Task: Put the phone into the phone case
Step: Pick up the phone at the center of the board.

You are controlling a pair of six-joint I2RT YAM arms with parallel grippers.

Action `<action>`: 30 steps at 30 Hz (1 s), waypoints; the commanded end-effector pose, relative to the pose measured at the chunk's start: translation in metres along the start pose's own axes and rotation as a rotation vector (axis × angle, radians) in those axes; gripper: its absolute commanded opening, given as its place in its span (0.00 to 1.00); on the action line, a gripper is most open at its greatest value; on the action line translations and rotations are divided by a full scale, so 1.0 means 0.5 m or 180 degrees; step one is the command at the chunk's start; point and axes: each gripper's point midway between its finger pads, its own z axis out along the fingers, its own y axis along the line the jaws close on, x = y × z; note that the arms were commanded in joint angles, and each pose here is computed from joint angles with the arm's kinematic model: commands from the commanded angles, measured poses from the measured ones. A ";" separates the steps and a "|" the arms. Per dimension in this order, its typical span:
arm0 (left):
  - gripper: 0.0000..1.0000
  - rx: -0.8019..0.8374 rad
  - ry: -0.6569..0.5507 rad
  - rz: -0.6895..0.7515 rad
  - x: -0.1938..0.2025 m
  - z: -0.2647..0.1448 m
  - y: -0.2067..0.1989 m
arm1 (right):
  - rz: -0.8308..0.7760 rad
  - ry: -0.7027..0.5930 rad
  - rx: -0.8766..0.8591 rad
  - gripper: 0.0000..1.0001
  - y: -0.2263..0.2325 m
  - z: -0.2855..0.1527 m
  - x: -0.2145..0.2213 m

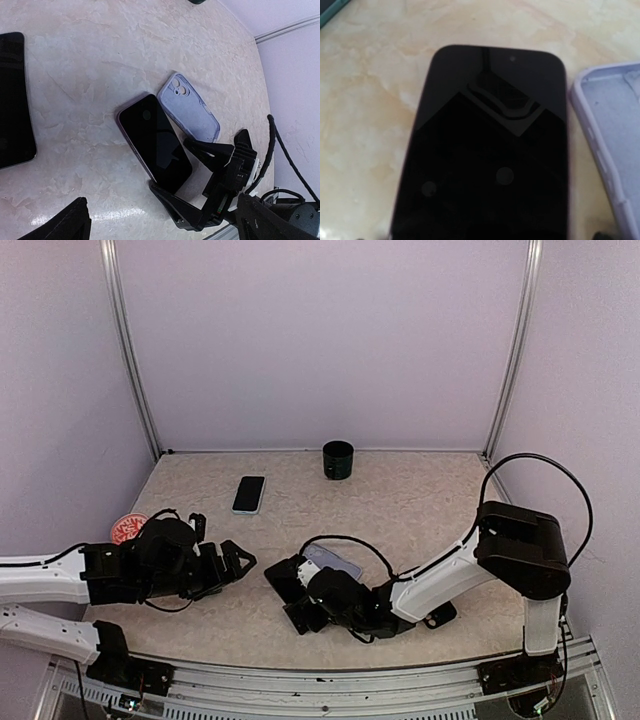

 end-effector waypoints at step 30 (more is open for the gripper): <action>0.99 0.0208 -0.0113 -0.0144 -0.053 -0.008 -0.016 | -0.0092 0.0433 -0.0045 0.75 0.006 0.033 0.068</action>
